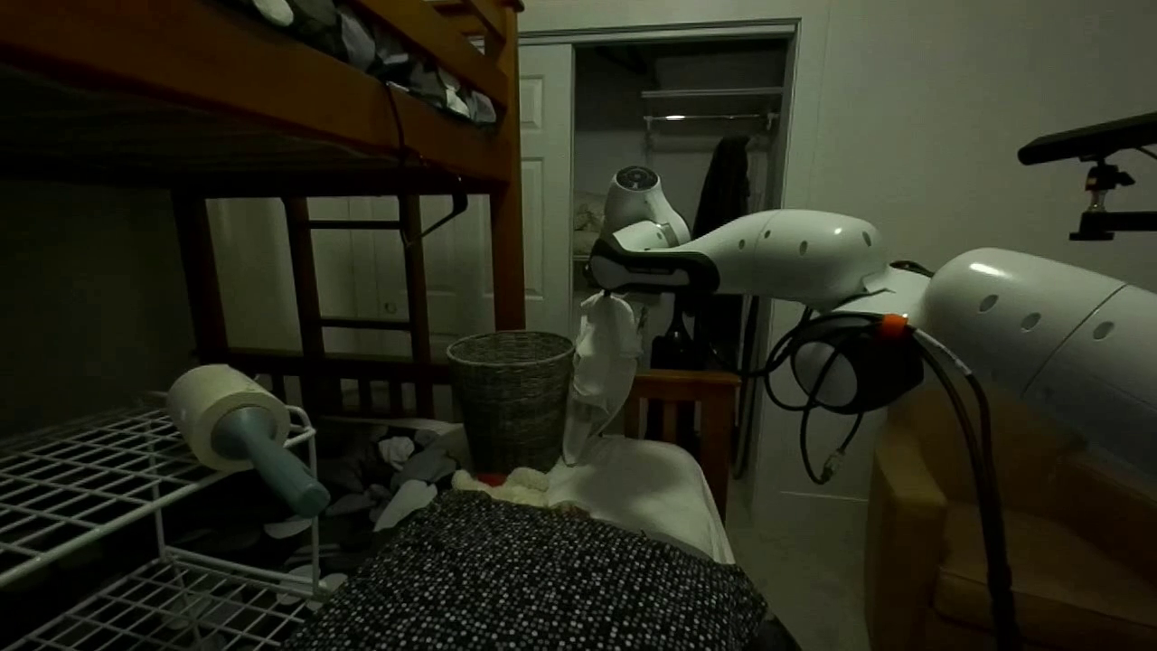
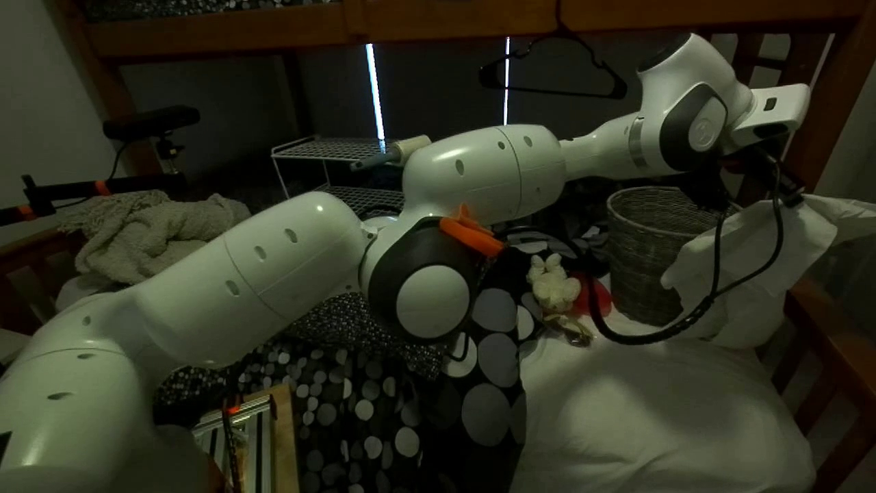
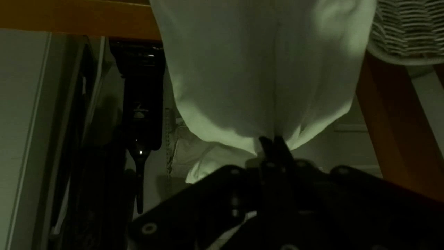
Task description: Put the white beddings into the basket
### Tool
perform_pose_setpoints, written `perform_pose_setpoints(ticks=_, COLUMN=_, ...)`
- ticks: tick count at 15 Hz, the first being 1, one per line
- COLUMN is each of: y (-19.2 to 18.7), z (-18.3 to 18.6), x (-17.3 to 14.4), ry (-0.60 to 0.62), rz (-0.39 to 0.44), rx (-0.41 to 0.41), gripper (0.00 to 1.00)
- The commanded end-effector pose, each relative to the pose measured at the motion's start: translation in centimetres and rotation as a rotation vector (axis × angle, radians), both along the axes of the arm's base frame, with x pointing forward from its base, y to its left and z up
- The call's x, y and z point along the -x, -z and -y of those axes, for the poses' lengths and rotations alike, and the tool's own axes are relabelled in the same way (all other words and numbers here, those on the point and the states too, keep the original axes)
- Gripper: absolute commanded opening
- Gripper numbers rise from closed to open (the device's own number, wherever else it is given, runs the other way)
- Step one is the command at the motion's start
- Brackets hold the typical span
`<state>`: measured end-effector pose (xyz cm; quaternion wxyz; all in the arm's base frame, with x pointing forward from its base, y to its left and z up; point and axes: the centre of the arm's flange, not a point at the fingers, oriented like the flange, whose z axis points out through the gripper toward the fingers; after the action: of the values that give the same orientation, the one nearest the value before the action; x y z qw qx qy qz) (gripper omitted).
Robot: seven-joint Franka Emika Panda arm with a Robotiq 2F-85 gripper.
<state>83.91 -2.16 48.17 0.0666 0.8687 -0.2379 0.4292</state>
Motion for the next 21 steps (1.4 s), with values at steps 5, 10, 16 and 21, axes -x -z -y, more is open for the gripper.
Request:
perform_pose_setpoints(ticks=5, y=-16.9, z=-1.8, x=6.2, ry=-0.036, rz=0.346, rx=0.257, gripper=0.01)
perform_pose_setpoints(ticks=10, y=-30.5, z=-5.5, x=9.5, ry=-0.112, rz=0.624, rx=0.370, gripper=0.01)
perform_pose_setpoints(ticks=16, y=-34.9, z=-8.4, x=12.9, ry=-0.233, rz=0.932, rx=0.347, gripper=0.01)
perform_pose_setpoints(ticks=21, y=-34.0, z=-8.3, x=14.6, ry=-0.240, rz=0.885, rx=0.337, gripper=0.02)
